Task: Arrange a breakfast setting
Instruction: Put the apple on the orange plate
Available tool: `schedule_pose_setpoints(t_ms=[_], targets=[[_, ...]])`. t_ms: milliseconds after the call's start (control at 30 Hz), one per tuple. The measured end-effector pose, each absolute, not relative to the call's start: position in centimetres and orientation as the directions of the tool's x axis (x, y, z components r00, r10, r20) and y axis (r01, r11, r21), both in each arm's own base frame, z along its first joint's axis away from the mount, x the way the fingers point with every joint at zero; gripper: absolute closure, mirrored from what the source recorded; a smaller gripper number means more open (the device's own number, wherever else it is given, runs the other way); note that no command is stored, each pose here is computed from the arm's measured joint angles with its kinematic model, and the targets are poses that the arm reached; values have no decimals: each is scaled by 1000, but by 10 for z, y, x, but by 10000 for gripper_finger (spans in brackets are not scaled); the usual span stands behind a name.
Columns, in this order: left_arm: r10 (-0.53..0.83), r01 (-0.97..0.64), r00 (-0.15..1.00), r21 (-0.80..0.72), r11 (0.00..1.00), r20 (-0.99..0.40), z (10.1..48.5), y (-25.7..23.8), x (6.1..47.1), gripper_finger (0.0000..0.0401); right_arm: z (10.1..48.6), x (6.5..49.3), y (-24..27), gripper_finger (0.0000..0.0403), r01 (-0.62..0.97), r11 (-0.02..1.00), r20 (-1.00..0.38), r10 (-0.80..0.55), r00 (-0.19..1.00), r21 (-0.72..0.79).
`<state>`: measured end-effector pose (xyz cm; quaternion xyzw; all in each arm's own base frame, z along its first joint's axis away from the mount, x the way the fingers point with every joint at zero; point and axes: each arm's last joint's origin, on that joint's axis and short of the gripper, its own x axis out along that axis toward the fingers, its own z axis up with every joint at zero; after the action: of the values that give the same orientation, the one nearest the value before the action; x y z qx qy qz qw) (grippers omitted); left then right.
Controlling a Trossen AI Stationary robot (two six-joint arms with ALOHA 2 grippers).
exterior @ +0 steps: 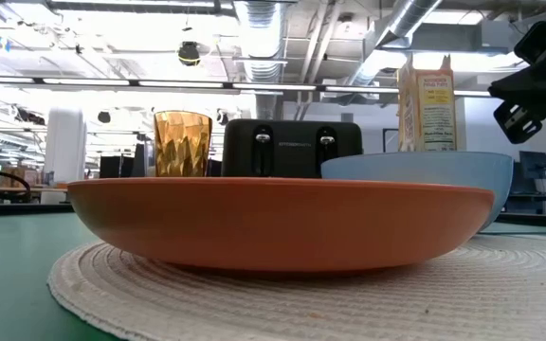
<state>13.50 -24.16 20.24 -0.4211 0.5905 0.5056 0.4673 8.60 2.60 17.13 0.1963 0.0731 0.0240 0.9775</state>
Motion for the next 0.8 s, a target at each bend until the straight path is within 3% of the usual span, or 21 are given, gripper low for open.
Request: schedule_pose_setpoints(t_ms=[367,800], targets=[[-78,-963,-259,251,100,-963,202,-237,146,66,171,86,26,369,-18,922,-133,76,988,387],[-68,-987,-146,141,75,-987,201,-227,167,66,171,86,26,369,-18,922,-133,76,988,388]])
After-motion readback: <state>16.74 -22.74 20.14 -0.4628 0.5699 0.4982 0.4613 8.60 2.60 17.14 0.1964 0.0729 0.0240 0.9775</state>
